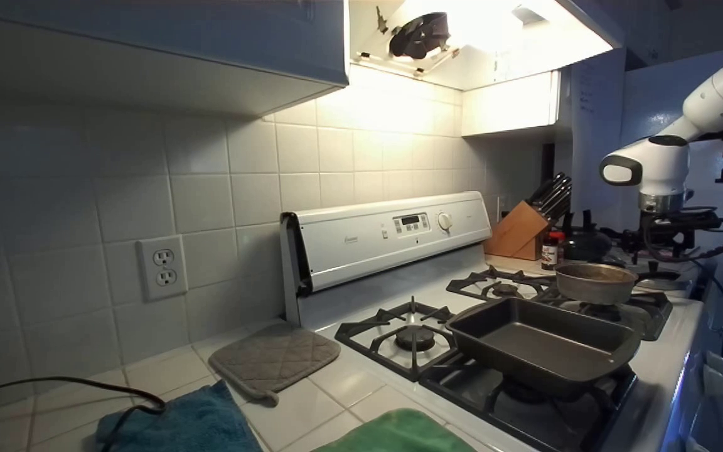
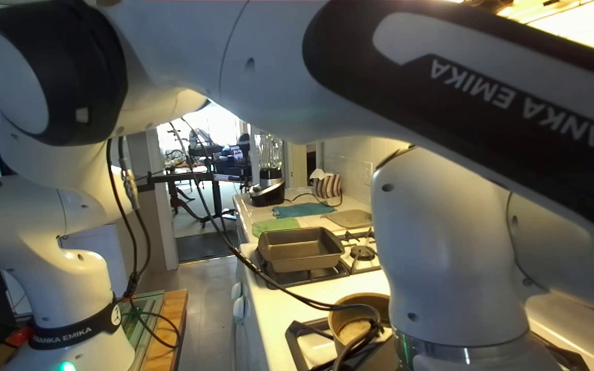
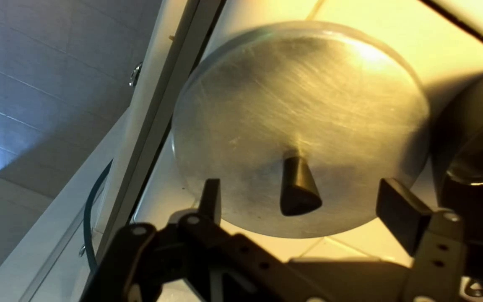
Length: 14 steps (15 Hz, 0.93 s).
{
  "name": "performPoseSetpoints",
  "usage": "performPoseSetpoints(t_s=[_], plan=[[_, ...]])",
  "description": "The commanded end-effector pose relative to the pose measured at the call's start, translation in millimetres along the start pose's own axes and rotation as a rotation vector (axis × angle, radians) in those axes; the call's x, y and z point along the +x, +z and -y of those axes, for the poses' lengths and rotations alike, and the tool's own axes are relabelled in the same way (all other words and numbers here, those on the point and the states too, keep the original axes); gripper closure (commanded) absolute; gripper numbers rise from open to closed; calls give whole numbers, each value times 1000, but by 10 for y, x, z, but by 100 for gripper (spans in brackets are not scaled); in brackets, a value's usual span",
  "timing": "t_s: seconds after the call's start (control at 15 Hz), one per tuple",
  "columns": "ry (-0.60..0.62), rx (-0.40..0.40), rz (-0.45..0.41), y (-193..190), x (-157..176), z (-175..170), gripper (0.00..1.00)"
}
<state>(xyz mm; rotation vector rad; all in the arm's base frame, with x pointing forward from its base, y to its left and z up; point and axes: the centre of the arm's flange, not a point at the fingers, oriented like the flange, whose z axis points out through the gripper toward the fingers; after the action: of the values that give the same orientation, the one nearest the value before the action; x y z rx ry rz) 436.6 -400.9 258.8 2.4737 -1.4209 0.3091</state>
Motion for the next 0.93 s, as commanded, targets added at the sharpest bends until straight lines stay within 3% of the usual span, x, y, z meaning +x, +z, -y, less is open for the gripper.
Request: performPoseSetpoints(t_s=[0.0,0.13,0.67,0.87], plan=[[19,10,-7,39,-35,53,30],[17,12,-10,42,-28,71,39],[16,12,-19,68,-6,83,97],[17,11,-20,72,1,81,94]])
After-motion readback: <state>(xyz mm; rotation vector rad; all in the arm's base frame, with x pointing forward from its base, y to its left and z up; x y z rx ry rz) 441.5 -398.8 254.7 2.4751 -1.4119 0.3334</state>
